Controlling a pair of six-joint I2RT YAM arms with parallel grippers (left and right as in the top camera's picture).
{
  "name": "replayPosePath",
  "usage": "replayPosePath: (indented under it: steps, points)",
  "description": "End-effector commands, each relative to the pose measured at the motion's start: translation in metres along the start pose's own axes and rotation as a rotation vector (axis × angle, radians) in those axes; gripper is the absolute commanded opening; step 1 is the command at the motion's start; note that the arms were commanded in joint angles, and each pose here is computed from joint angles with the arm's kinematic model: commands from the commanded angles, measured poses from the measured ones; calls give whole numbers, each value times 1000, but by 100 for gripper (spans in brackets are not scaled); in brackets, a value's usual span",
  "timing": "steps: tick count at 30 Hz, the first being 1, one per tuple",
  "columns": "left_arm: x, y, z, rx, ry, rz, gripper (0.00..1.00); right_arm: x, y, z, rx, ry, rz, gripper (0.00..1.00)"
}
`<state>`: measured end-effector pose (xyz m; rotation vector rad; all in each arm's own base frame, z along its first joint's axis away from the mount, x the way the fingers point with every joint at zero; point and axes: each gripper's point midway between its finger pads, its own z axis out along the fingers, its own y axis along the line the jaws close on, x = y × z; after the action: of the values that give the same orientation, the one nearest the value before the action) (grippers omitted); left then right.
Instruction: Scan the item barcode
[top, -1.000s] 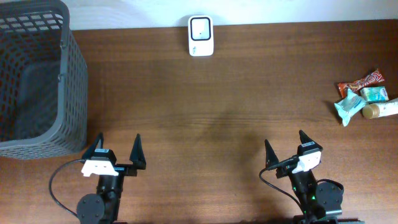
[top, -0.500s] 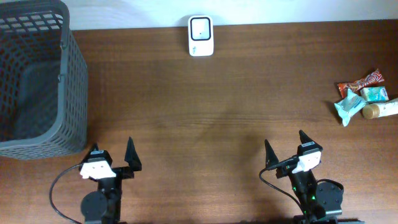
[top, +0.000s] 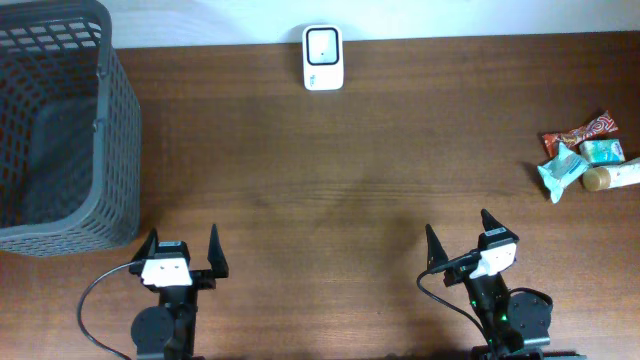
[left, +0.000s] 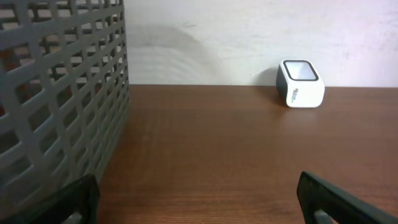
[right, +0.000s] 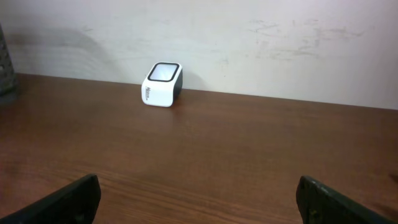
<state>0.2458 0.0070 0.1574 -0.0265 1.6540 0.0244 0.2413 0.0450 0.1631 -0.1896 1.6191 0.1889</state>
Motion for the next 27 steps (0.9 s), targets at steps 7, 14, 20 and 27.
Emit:
replayPosePath:
  steps: [7,14,20,27]
  points:
    - [2,-7,0,30,0,53,99,3,2,0,-7,5,-7,99]
    - [2,-5,0,21,1,-87,99,3,2,0,-7,5,-7,99]
    - [2,-5,0,22,1,-53,99,3,2,0,-7,5,-7,99]
    - [2,-5,0,22,0,-31,99,3,2,0,-7,5,-7,99]
